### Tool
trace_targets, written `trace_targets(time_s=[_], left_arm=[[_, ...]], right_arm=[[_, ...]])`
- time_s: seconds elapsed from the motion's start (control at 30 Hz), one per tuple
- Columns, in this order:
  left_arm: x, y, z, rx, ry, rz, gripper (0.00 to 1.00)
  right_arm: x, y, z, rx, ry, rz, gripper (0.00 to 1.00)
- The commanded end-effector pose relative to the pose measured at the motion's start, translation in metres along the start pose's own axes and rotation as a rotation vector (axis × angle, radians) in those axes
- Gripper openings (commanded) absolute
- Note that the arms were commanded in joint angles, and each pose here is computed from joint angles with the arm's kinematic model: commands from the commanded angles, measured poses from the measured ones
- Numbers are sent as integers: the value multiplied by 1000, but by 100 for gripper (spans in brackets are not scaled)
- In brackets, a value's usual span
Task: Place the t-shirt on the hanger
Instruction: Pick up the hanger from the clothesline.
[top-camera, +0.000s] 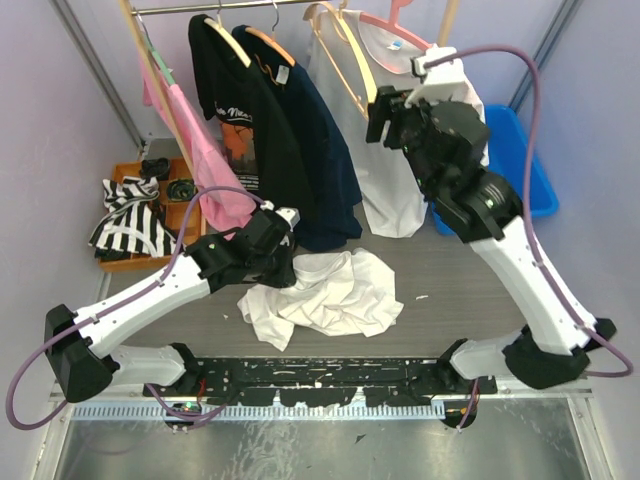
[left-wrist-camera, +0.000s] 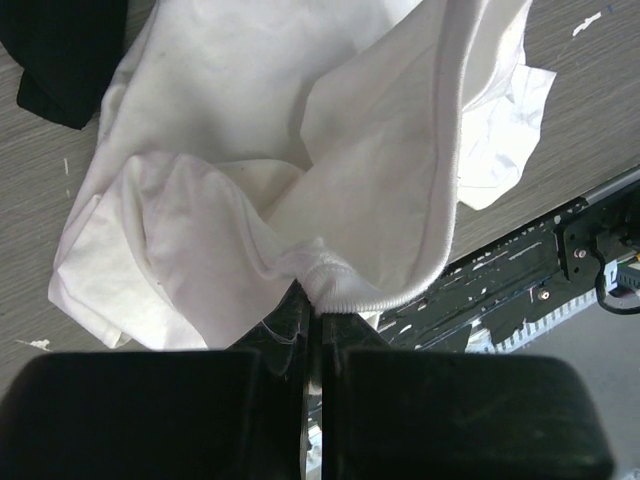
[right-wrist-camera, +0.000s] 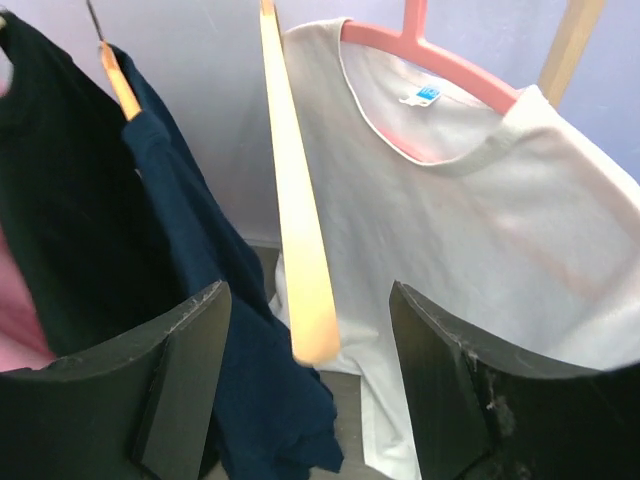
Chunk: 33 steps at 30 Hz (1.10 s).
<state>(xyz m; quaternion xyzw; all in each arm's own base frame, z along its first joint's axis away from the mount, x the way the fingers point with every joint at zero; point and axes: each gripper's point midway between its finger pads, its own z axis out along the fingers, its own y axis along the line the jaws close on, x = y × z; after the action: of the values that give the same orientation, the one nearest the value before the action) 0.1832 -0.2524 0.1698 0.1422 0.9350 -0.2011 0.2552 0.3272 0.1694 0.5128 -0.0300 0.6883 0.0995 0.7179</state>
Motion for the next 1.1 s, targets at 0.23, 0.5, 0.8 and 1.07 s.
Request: trace_targets(time_s=[0.23, 0.5, 0.8, 1.07], left_arm=[[-6, -9, -3, 39, -9, -12, 0], [-11, -10, -12, 44, -28, -11, 0], [-10, -8, -19, 44, -44, -19, 0], [-10, -8, -22, 47, -51, -24, 0]], right_arm=[[-23, -18, 78, -149, -53, 40, 72], [-13, 5, 102, -315, -29, 88, 72], [7, 12, 124, -333, 28, 101, 68], [16, 18, 127, -361, 49, 118, 49]])
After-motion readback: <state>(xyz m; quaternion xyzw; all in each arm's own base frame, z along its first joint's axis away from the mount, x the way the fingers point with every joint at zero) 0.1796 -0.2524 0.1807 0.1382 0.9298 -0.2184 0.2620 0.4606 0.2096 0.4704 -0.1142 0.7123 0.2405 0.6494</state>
